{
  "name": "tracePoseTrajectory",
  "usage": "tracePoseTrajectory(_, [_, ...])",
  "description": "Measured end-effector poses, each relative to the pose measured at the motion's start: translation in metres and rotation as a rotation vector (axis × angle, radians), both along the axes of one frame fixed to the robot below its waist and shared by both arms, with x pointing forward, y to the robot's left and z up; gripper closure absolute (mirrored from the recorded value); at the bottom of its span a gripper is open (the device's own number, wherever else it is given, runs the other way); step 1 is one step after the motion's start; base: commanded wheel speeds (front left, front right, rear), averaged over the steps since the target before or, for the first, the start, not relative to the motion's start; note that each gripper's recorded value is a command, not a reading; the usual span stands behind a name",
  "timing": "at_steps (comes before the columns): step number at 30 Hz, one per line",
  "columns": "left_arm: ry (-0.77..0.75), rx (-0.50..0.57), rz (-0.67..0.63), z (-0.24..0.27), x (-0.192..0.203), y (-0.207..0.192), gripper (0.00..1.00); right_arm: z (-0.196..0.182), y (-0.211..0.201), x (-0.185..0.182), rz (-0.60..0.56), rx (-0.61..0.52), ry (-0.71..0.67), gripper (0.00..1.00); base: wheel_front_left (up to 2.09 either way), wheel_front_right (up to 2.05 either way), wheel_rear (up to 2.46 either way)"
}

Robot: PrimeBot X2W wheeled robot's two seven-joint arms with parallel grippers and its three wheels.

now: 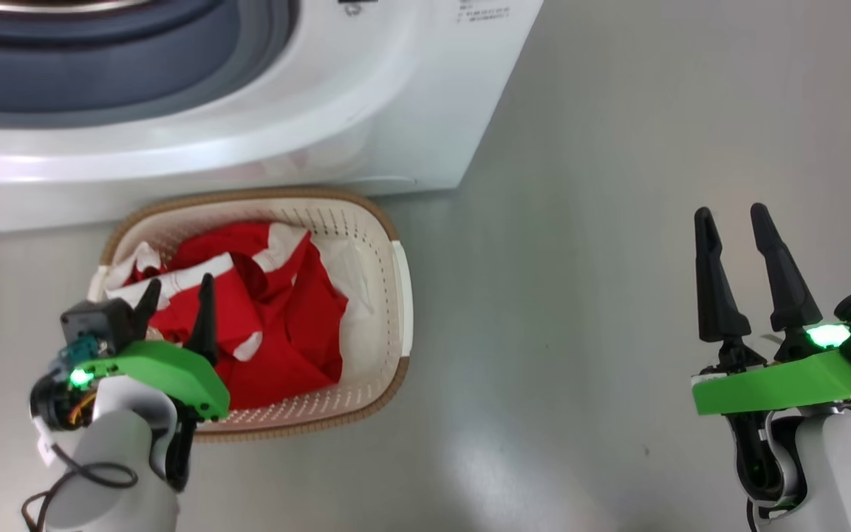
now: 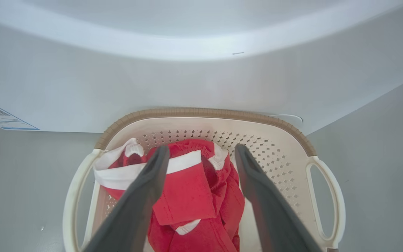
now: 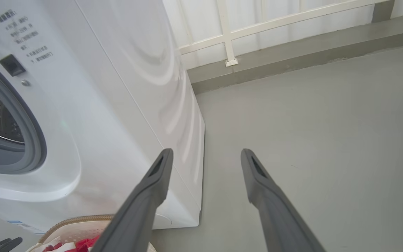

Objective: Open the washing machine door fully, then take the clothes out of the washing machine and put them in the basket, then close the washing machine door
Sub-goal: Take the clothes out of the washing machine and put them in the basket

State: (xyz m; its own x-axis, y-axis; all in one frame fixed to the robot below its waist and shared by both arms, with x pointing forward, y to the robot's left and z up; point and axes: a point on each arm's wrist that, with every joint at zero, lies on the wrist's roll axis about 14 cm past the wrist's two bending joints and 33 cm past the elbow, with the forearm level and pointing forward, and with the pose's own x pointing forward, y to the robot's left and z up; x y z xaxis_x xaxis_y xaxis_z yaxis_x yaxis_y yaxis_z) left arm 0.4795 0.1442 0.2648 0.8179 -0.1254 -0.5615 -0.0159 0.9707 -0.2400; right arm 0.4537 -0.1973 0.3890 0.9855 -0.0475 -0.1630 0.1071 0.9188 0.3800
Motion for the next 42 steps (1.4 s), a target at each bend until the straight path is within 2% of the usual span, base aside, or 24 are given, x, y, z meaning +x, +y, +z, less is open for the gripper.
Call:
tracePoseTrajectory(11, [-0.200, 0.026, 0.005, 0.072, -0.006, 0.011, 0.00, 0.028, 0.004, -0.024, 0.013, -0.014, -0.035, 0.00, 0.00, 0.00, 0.00])
tracePoseTrajectory(25, [-0.439, 0.106, 0.004, 0.156, -0.041, 0.027, 0.00, 0.056, 0.004, -0.066, 0.016, -0.023, -0.079, 0.00, 0.00, 0.00, 0.00])
tracePoseTrajectory(34, [-0.529, 0.122, 0.025, 0.187, -0.075, 0.036, 0.00, 0.063, -0.003, -0.097, 0.006, -0.034, -0.082, 0.00, 0.00, 0.00, 0.00])
tracePoseTrajectory(42, [-0.548, 0.135, 0.065, 0.195, -0.101, 0.049, 0.00, 0.062, -0.010, -0.116, -0.015, -0.032, -0.076, 0.00, 0.00, 0.00, 0.00])
